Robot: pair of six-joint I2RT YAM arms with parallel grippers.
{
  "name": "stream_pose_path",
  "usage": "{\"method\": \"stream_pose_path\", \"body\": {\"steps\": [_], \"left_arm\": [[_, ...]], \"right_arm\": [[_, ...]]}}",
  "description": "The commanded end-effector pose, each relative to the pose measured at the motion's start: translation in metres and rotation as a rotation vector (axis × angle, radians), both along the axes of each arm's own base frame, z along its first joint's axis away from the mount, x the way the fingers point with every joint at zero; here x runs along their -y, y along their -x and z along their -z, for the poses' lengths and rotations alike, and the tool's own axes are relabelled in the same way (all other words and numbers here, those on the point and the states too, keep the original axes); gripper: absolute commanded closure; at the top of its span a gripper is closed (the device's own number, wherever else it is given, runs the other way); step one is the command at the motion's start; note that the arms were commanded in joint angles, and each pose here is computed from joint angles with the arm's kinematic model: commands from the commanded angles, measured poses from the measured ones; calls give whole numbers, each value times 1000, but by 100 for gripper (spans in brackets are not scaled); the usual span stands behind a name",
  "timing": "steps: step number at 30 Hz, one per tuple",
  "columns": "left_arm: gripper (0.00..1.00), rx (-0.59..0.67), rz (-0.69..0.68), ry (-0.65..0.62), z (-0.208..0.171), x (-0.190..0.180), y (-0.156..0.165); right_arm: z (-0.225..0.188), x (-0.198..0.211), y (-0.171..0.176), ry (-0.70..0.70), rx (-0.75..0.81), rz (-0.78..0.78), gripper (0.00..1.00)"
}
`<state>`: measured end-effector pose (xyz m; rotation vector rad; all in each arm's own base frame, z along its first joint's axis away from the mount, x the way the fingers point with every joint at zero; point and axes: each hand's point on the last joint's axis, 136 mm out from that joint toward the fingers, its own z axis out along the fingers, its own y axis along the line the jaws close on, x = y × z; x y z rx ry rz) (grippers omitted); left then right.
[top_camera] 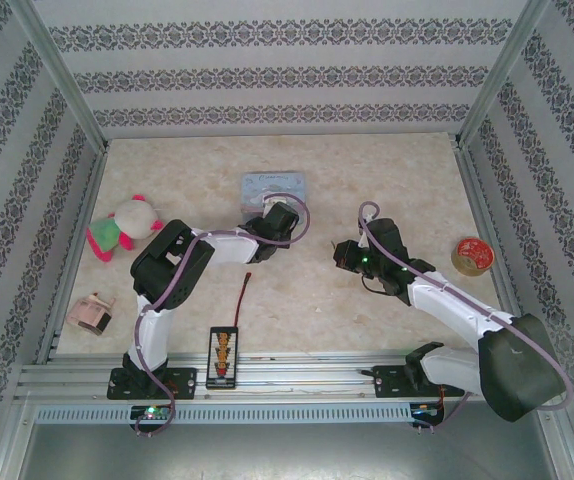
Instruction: Unlock the padlock with the key
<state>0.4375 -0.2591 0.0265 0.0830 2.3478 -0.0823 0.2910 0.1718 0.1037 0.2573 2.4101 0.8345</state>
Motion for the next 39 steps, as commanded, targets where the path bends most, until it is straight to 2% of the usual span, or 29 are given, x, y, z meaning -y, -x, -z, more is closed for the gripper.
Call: {"method": "stream_pose_path", "body": {"steps": [1, 9, 17, 25, 39], "left_arm": [[88, -35, 6, 116, -19, 14, 1], [91, -270, -38, 424, -20, 45, 37], [91, -319, -63, 612, -30, 65, 45], [88, -350, -61, 653, -33, 72, 51], [88, -364, -32, 642, -31, 76, 51]], "right_arm": [[10, 5, 0, 14, -15, 15, 100], [32, -4, 6, 38, -20, -2, 100], [47, -28, 6, 23, 22, -60, 100], [58, -58, 5, -5, 41, -158, 100], [55, -69, -10, -34, 138, -131, 100]]}}
